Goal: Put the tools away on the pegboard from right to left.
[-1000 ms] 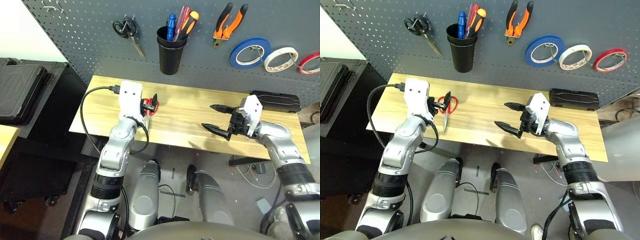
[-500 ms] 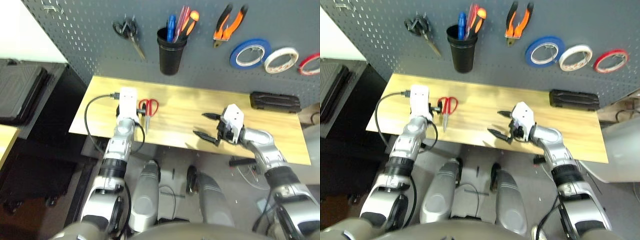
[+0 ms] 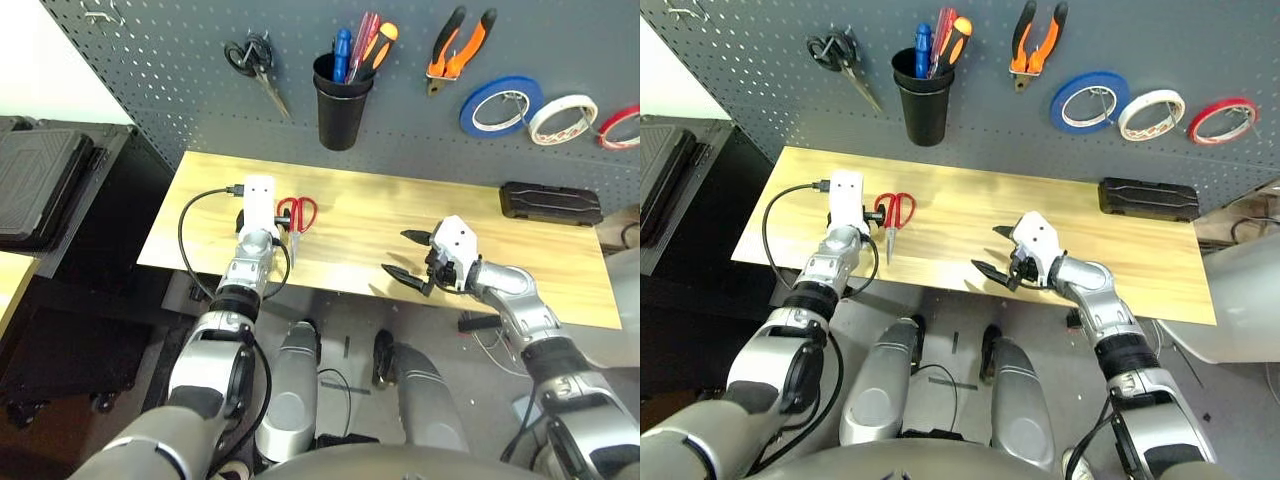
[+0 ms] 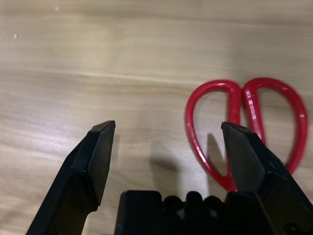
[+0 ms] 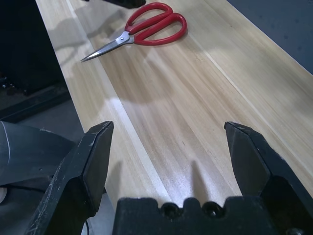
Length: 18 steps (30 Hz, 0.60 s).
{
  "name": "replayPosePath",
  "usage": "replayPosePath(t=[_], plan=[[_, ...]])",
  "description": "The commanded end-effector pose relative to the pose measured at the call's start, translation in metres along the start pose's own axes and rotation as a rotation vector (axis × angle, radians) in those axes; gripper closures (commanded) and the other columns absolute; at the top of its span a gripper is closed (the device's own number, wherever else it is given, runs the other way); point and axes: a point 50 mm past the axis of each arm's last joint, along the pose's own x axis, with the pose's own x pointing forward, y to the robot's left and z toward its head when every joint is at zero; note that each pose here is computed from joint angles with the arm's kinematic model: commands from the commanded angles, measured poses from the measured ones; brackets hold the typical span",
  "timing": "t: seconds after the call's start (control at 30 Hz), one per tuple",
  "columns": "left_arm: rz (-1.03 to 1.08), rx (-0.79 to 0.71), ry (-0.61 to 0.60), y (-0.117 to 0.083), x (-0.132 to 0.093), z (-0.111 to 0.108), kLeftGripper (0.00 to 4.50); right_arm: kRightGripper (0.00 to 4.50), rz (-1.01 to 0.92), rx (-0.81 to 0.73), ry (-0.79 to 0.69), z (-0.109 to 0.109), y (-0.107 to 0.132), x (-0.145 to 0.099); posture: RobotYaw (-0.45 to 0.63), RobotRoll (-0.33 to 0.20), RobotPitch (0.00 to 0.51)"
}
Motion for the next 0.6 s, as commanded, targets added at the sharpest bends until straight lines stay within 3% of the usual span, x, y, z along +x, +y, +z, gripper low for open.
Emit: replayPosePath(t=[0.03,0.33,0.43,0.6], plan=[[0.014,-0.002,0.063,0.000,0.001,-0.015,0.06,0.00,0.011,0.006,0.021,-0.004,0.005,0.000,0.26,0.000,0.281],[-0.037,0.003,0.162,-0.006,-0.001,-0.036,0.06,0.00,0.004,-0.013,0.017,0.002,0.002,-0.002,0.24,0.000,0.273],[-0.060,0.000,0.177,-0.009,-0.002,-0.041,1.04,0.00,0.015,-0.021,0.013,0.004,0.002,-0.003,0.24,0.000,0.268],[-0.075,-0.009,0.176,-0.015,-0.004,-0.043,3.06,0.00,0.029,-0.029,0.009,0.005,0.001,-0.004,0.25,0.000,0.263]])
